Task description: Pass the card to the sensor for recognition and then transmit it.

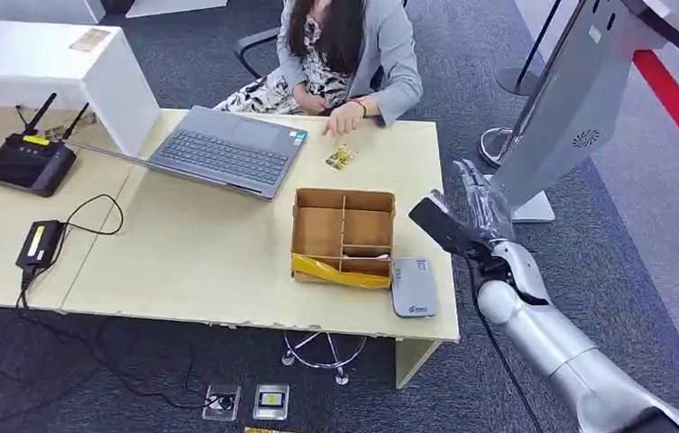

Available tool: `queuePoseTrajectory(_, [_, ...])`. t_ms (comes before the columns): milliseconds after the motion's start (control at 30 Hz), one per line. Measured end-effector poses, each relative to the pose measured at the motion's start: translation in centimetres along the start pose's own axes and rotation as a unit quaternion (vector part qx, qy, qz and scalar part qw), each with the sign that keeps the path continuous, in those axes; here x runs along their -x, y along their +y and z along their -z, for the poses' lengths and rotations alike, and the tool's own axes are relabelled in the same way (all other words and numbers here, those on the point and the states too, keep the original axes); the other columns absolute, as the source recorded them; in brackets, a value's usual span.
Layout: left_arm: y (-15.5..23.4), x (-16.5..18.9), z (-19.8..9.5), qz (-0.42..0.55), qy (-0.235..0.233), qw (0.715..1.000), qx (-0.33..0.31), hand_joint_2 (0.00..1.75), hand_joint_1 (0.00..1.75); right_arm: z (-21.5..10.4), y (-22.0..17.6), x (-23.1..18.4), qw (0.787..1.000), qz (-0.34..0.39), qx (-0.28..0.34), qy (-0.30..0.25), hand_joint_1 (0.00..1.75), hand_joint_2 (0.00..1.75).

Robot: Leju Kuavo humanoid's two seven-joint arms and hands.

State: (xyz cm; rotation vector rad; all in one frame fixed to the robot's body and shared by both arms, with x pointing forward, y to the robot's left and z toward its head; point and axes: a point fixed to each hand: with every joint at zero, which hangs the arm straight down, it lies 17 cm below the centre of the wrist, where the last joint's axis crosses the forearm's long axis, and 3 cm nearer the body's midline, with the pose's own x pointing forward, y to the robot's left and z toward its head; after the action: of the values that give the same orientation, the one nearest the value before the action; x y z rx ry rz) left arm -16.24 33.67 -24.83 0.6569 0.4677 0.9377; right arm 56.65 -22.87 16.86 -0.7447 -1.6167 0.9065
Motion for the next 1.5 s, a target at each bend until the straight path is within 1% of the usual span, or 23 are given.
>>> queuePoseTrajectory(100, [0.1,-1.3,-0.1,0.026,0.013,1.0,-0.003,0.0,0.0,-0.8,-1.3,0.1,1.0,0.011,0.009,0.004,0.0,0.0])
queuePoseTrajectory(167, [0.2,-1.3,-0.3,0.031,0.041,0.999,-0.005,0.0,0.0,-1.5,-1.9,0.2,1.0,0.018,0.01,0.007,0.0,0.0])
queuePoseTrajectory(233, [-0.5,-0.6,-1.0,0.025,0.082,0.996,0.0,0.0,0.0,-1.8,-2.8,-1.0,0.999,0.034,0.017,-0.007,0.0,0.0])
queuePoseTrajectory(267, [-0.7,-0.8,-1.2,0.022,0.089,0.996,0.003,0.0,0.0,-1.7,-3.0,-1.3,0.999,0.039,0.018,-0.012,0.0,0.0])
queuePoseTrajectory(300, [-1.2,-1.0,-1.7,0.023,0.095,0.995,0.007,0.0,0.0,-1.8,-3.3,-1.5,0.999,0.044,0.02,-0.018,0.0,0.0])
queuePoseTrajectory(433, [-3.1,-2.1,-3.2,0.036,0.088,0.995,0.021,0.0,0.0,-2.0,-4.1,-2.7,0.997,0.056,0.025,-0.038,0.0,0.0])
queuePoseTrajectory(467, [-3.6,-2.2,-3.6,0.04,0.087,0.995,0.025,0.0,0.0,-2.0,-4.3,-3.1,0.997,0.056,0.026,-0.042,0.0,1.75])
queuePoseTrajectory(567, [-5.2,-2.5,-5.0,0.051,0.085,0.994,0.037,0.0,0.0,-2.4,-4.1,-3.9,0.998,0.043,0.024,-0.043,0.0,1.75])
queuePoseTrajectory(700, [-7.4,-2.6,-6.9,0.085,0.071,0.993,0.05,0.0,0.0,-3.2,-2.8,-5.8,0.998,0.033,0.006,-0.059,0.0,1.75])
queuePoseTrajectory(867, [-9.3,-1.4,-8.9,0.141,0.06,0.987,0.057,0.0,0.0,-4.3,-1.0,-7.3,0.997,0.007,-0.004,-0.075,0.0,1.75])
queuePoseTrajectory(967, [-10.1,-0.9,-9.7,0.169,0.056,0.982,0.06,0.0,0.0,-5.0,0.6,-7.8,0.997,-0.001,-0.005,-0.073,0.0,1.75])
queuePoseTrajectory(1167, [-11.1,-0.7,-10.5,0.194,0.034,0.978,0.066,0.0,0.0,-6.9,4.1,-8.7,0.997,-0.016,-0.024,-0.074,0.0,1.75])
queuePoseTrajectory(1367, [-11.7,-1.2,-11.0,0.199,0.01,0.977,0.072,0.0,0.0,-8.0,5.8,-9.1,0.995,-0.055,-0.033,-0.078,0.0,1.75])
queuePoseTrajectory(1500, [-11.3,-2.2,-10.8,0.231,-0.018,0.971,0.053,0.0,0.0,-9.0,7.1,-9.2,0.993,-0.066,-0.042,-0.083,0.0,1.75])
